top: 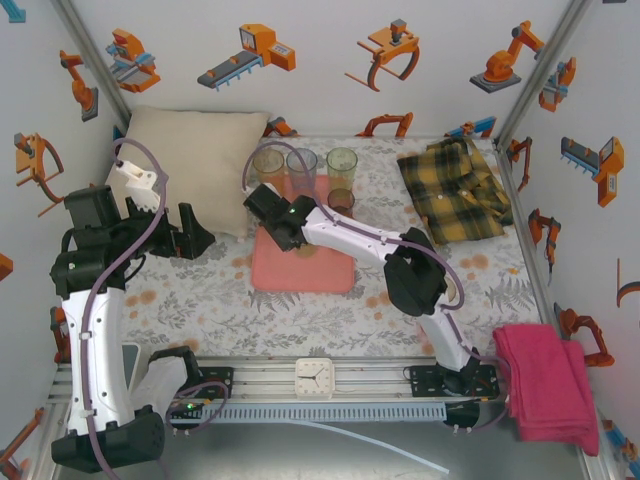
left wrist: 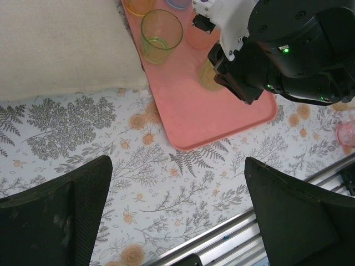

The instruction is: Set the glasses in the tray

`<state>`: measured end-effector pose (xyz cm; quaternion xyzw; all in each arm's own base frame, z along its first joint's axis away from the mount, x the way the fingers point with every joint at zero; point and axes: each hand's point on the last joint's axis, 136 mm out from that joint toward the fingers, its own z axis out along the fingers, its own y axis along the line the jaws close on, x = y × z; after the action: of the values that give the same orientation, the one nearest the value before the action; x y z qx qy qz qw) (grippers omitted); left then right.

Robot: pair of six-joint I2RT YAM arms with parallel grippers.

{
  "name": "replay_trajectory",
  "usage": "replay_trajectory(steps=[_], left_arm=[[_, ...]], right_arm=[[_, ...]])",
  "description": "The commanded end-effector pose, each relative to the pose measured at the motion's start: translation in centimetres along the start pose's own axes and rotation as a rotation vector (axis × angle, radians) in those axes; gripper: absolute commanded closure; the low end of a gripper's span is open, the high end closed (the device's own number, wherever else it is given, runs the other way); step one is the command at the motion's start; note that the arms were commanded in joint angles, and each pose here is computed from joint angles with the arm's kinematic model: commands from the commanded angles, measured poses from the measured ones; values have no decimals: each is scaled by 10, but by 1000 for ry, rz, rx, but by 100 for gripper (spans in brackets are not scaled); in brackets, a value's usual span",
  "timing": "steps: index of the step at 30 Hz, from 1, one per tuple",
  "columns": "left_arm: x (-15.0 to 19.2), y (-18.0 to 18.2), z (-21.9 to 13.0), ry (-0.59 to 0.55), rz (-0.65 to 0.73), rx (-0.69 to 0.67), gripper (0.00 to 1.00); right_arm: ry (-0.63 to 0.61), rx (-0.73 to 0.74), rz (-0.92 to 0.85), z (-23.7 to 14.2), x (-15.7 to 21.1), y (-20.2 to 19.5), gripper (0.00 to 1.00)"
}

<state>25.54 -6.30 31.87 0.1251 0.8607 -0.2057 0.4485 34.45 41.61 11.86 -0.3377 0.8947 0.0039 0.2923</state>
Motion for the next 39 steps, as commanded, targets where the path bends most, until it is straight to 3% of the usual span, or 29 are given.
replay_trajectory(steps=[1, 16, 29, 39], left_arm=[[-3, -4, -3, -23, -6, 20, 5], [-3, -3, -4, -29, -11, 18, 5], [-3, -3, -4, -30, -17, 18, 4], [-5, -3, -6, -39, -15, 14, 4]], right_arm=[[-45, 23, 21, -23, -15, -13, 79], [-46, 27, 29, -19, -16, -17, 70], [-32, 40, 28, -13, -13, -21, 69], [-71, 6, 43, -30, -25, -20, 64]])
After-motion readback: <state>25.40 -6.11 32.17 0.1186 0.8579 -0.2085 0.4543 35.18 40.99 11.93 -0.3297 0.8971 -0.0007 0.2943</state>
